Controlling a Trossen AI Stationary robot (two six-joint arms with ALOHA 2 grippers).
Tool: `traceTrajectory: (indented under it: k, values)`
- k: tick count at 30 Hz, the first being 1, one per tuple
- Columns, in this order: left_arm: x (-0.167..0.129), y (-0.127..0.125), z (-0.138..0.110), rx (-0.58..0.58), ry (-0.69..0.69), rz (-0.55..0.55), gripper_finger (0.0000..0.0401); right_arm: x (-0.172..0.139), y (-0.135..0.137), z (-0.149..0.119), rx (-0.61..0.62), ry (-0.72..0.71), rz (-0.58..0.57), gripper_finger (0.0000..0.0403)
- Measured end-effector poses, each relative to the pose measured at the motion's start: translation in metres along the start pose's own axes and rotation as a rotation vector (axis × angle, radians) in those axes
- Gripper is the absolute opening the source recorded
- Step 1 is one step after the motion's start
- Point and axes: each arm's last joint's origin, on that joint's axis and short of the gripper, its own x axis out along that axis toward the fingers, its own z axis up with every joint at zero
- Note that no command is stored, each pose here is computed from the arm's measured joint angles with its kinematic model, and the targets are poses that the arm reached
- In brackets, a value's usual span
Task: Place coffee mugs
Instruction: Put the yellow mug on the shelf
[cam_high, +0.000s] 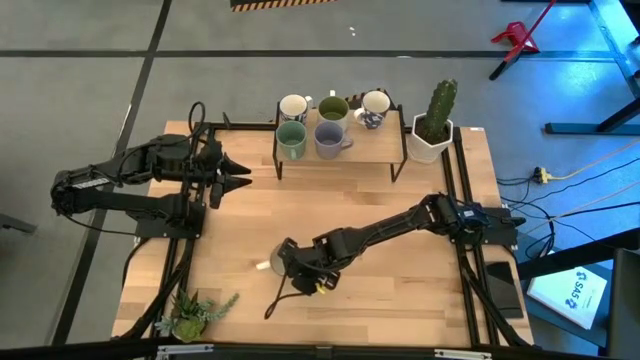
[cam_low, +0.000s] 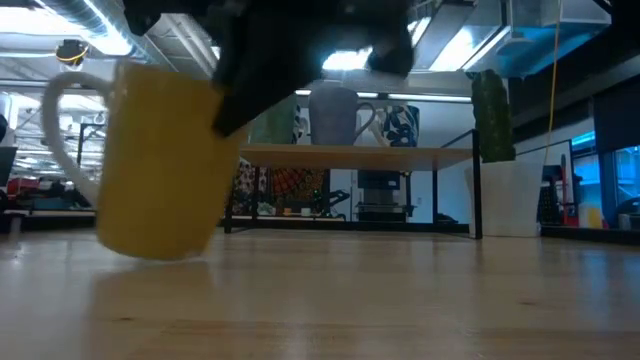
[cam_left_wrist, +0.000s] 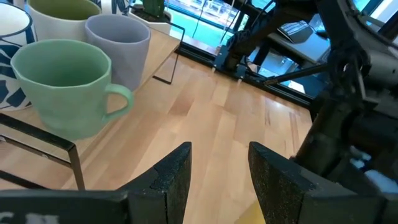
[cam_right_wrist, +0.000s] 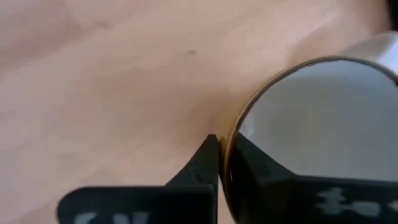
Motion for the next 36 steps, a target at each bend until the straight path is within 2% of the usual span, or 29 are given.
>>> traceTrajectory:
  k: [3,7,10,17,22,29,36]
  values:
    - [0.0,0.0,0.0,-0.001,0.0,0.0,0.0153,-0.02,0.001,0.0,0.055,0.005,0.051,0.0005]
    - [0.0,0.0,0.0,-0.002,-0.001,0.001,0.0153,-0.063,-0.001,-0.004,0.069,0.059,0.111,0.0004]
    - [0.0,0.0,0.0,-0.01,-0.001,0.001,0.0153,-0.096,-0.007,-0.018,0.107,0.129,0.159,0.0003]
    - [0.0,0.0,0.0,-0.026,-0.007,0.017,0.0153,-0.164,-0.017,-0.067,0.353,0.359,0.156,0.0001]
    - [0.0,0.001,0.0,-0.026,-0.007,0.018,0.0153,-0.206,-0.03,-0.092,0.5,0.322,0.035,0.0001]
    - [0.0,0.001,0.0,-0.002,-0.007,0.019,0.0153,-0.26,-0.042,-0.14,0.803,0.355,-0.182,0.0001]
    - [0.0,0.001,0.0,0.038,-0.007,0.02,0.0153,-0.283,-0.05,-0.176,0.945,0.339,-0.226,0.0]
